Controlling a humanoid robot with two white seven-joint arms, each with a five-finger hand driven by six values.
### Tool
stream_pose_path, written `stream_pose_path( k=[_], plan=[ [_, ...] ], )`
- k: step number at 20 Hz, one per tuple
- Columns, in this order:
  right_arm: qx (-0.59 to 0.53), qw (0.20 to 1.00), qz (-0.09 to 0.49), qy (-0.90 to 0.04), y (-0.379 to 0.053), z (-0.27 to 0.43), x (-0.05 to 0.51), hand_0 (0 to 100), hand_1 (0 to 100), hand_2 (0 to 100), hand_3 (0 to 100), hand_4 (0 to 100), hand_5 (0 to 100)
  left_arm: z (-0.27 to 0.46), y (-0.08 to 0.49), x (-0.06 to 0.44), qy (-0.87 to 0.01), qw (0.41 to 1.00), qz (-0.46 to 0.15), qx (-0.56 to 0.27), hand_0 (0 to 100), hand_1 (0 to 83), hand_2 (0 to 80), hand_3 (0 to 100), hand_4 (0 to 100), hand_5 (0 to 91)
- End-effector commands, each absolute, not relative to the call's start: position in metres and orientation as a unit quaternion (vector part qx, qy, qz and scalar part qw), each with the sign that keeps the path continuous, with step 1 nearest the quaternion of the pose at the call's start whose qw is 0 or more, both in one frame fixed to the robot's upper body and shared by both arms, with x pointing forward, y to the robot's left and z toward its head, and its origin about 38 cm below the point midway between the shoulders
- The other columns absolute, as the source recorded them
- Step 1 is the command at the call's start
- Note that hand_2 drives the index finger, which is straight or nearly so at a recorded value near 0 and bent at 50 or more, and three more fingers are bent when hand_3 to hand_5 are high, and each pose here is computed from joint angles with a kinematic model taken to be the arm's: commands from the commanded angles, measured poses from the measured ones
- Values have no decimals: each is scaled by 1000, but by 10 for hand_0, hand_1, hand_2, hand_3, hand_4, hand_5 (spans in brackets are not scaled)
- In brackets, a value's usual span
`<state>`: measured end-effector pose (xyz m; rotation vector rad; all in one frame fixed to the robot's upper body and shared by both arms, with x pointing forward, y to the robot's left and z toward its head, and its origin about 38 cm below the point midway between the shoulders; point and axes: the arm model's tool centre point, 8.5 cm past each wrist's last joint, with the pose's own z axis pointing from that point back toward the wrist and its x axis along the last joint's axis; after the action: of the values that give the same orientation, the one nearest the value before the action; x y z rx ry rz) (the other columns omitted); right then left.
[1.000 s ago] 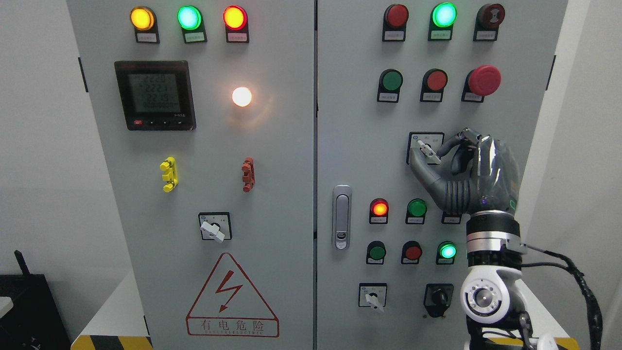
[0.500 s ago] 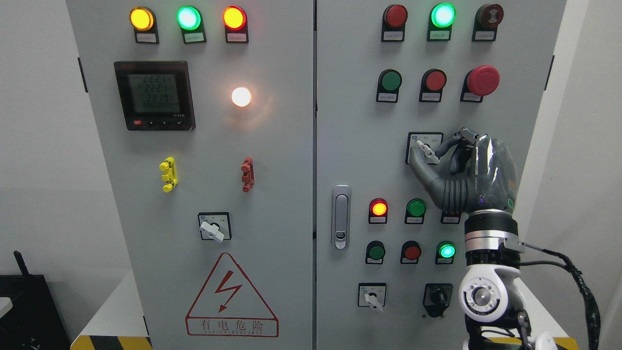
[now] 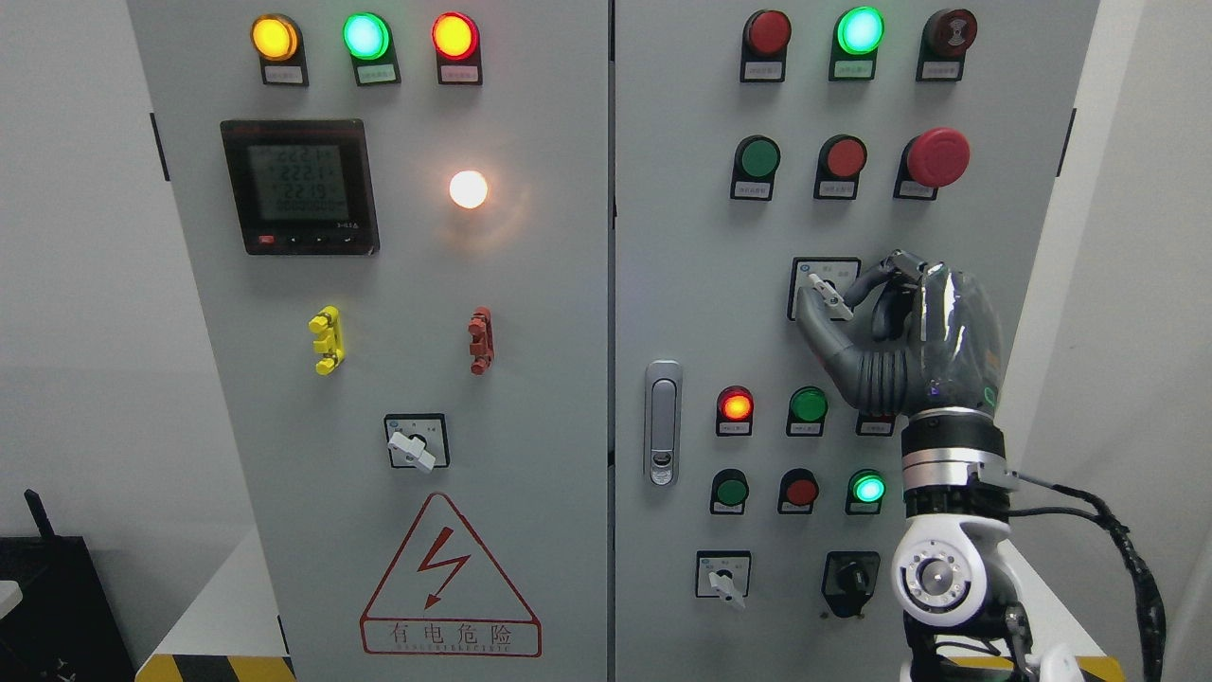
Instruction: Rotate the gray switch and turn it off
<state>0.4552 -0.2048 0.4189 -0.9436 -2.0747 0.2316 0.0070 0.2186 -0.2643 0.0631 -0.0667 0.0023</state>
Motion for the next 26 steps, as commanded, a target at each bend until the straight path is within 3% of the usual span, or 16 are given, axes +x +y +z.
stream_pose_path(
  k=[1,26],
  plan=[
    [-375,416,91,-824,-205,420,456,317,568,673,1000,942,1000,-264,219,22,-50,998,16,32,120,389,0,0,0,0],
    [-373,417,92,-824,-204,419,457,469,511,696,1000,945,1000,-264,219,22,-50,998,15,32,120,389,0,0,0,0]
  ],
)
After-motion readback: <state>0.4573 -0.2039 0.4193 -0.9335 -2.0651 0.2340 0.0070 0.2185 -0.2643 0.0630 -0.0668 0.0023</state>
